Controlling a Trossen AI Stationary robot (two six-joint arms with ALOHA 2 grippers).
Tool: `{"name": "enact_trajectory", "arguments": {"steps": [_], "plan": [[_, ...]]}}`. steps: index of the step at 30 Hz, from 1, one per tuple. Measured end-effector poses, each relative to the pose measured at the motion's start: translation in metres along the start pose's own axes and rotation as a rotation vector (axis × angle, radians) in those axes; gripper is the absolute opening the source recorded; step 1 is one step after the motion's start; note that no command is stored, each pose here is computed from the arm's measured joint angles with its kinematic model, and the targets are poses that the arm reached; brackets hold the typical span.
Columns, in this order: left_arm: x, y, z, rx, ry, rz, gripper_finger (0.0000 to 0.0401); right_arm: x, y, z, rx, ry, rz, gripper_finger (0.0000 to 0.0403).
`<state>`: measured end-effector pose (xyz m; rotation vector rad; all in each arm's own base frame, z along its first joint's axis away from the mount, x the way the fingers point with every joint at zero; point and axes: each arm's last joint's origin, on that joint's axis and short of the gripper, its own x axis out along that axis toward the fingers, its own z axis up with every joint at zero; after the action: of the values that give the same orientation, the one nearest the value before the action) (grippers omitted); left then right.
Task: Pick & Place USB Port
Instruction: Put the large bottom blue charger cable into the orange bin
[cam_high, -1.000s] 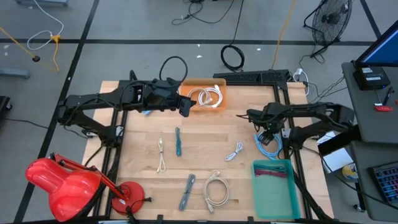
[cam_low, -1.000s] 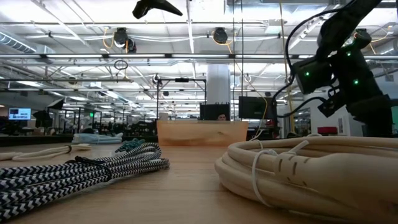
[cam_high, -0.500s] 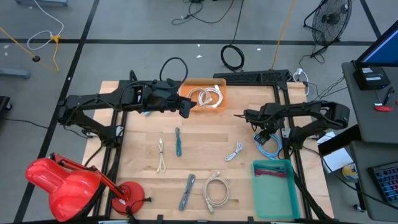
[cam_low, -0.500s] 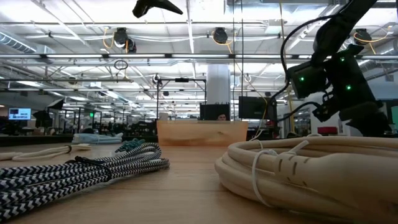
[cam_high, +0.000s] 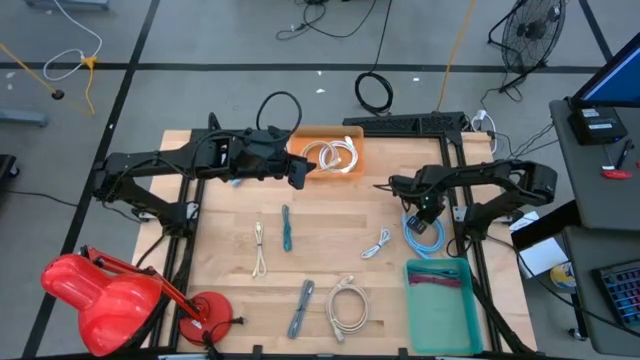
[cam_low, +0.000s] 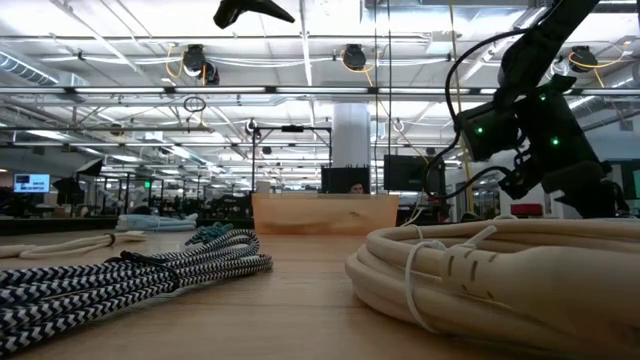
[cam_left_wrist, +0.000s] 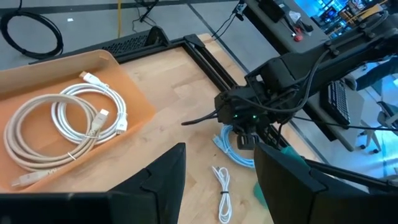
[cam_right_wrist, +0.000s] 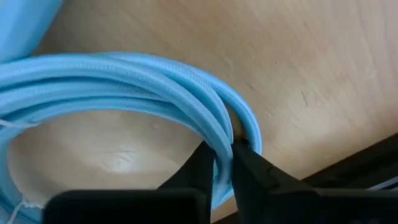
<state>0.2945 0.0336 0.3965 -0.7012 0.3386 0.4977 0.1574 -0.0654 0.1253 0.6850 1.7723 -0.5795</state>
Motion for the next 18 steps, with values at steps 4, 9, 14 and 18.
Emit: {"name": "enact_trajectory", "arguments": {"steps": [4, 9, 14, 18], "plan": [[0.000, 0.001, 0.001, -0.008, -0.022, 0.023, 0.0191, -0.006, 0.000, -0.002, 0.020, -0.043, 0.029, 0.0014], [0.000, 0.002, 0.001, -0.026, -0.044, 0.045, 0.0191, -0.029, -0.001, -0.001, 0.064, -0.192, 0.081, 0.0016], [0.000, 0.005, 0.002, -0.056, -0.050, 0.073, 0.0191, -0.064, -0.004, -0.006, 0.117, -0.320, 0.145, 0.0008], [0.001, 0.010, 0.003, -0.099, -0.038, 0.107, 0.0191, -0.102, -0.002, -0.004, 0.137, -0.463, 0.217, 0.0008]]}}
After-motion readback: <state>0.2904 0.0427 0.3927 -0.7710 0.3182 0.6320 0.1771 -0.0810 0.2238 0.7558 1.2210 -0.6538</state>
